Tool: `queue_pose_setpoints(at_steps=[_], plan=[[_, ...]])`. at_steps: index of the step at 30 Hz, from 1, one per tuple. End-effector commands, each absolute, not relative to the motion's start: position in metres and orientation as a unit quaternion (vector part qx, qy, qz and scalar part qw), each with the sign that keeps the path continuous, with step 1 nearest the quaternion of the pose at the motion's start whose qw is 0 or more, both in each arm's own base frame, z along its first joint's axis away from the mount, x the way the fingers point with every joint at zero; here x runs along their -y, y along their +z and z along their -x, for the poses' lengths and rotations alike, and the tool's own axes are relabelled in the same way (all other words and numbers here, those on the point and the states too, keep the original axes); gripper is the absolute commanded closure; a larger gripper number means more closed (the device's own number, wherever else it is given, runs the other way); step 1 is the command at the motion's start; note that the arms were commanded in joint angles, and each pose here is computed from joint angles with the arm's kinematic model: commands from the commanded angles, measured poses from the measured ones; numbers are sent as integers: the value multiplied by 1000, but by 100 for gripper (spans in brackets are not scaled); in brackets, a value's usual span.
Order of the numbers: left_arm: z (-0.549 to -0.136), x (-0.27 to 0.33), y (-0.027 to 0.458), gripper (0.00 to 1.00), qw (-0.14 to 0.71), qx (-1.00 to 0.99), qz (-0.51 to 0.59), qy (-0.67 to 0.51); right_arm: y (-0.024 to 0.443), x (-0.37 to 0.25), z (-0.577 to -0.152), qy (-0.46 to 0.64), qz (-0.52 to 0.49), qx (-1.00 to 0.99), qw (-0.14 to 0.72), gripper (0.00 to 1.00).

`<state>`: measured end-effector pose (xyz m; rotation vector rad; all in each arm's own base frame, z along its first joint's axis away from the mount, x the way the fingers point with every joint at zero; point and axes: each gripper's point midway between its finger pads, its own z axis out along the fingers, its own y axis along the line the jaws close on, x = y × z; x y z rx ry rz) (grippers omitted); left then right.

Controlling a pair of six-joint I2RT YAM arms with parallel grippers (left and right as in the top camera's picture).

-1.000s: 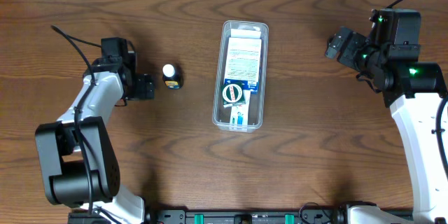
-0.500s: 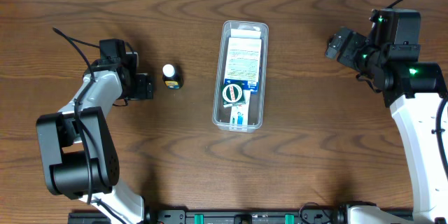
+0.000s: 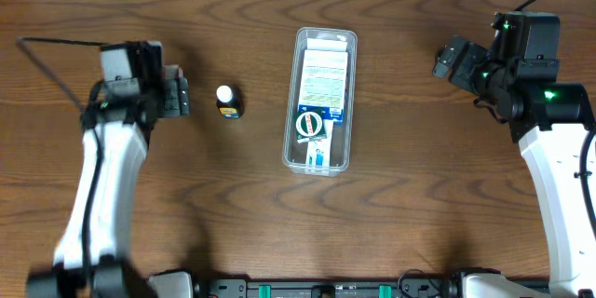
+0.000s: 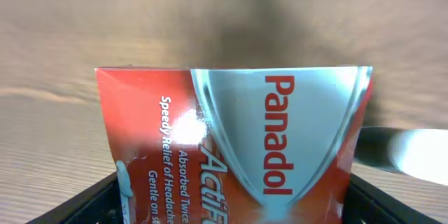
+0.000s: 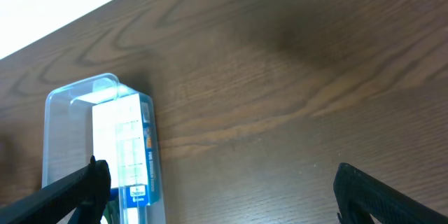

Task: Pack container
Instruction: 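Carry the Panadol box over the container and lower it inside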

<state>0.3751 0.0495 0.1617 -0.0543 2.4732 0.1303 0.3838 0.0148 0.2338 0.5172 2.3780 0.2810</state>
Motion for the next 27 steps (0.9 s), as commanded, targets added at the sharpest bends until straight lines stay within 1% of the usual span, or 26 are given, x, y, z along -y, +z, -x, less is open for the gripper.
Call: queue_pose_setpoints(at_steps=[1,2,3,6,10,15,19,22,27], plan=[[-370,-19,209,16,385,-922,-1,33,235,-13,-385,107,-200,-912,341,1],[-367,-7,219,17,399,-917,-14,26,235,-13,-385,107,-200,-912,342,1],[-363,11,232,20,415,-909,-33,16,235,-13,-385,107,-200,-912,342,1],[-357,49,252,21,448,-893,-45,-13,235,-13,-385,107,-200,-912,342,1],[-355,105,257,21,464,-881,-76,-44,235,-13,-385,107,-200,-912,342,1],[-364,175,237,20,462,-874,-134,-71,235,-13,-385,107,-200,-912,342,1],[-380,225,212,21,466,-864,-168,-93,235,-13,-385,107,-200,-912,342,1],[-400,248,191,21,478,-856,-170,-97,235,-13,-385,107,-200,-912,342,1],[-427,259,157,21,489,-854,-158,-82,235,-13,-385,107,-200,-912,342,1]])
